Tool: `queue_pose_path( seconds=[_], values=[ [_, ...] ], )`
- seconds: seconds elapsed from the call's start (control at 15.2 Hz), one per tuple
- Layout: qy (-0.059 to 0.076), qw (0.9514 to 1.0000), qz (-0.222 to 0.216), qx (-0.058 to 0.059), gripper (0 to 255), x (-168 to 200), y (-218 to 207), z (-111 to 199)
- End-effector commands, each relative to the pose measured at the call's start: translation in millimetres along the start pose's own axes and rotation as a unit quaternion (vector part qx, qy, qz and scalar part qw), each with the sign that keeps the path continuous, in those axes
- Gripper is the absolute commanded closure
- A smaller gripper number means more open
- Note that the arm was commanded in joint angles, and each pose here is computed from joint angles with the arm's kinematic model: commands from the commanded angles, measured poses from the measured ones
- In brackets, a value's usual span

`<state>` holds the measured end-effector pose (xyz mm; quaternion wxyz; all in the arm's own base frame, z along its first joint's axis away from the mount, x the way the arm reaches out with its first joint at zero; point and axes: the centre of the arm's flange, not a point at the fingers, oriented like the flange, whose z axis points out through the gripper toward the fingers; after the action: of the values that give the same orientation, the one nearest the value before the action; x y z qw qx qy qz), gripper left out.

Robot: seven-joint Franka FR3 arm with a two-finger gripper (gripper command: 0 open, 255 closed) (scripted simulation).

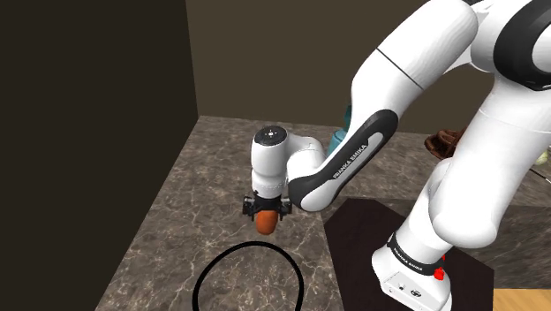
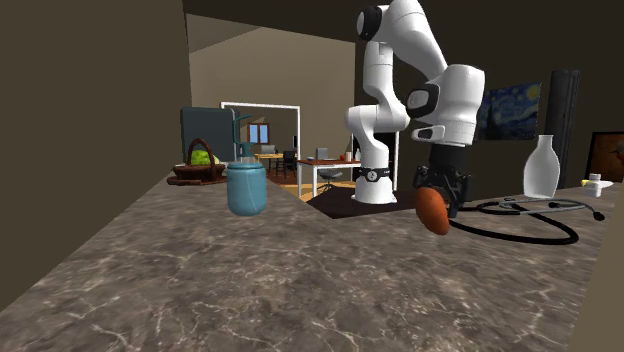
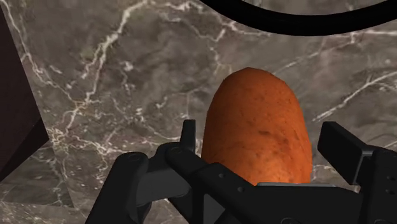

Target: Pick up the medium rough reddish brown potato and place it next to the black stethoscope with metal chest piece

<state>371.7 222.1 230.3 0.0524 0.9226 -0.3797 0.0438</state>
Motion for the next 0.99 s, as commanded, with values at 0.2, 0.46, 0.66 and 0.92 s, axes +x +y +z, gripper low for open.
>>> queue_pose_path(
  seconds=[0.2, 0.46, 0.66, 0.92],
  values=[
    [-0.001, 1.0000, 0.000, -0.002, 0, 0, 0, 1],
    [-0.001, 1.0000, 0.000, -0.002, 0, 0, 0, -49],
    [-0.001, 1.0000, 0.000, -0.002, 0, 0, 0, -49],
    [-0.001, 1.0000, 0.000, -0.002, 0, 0, 0, -49]
  ],
)
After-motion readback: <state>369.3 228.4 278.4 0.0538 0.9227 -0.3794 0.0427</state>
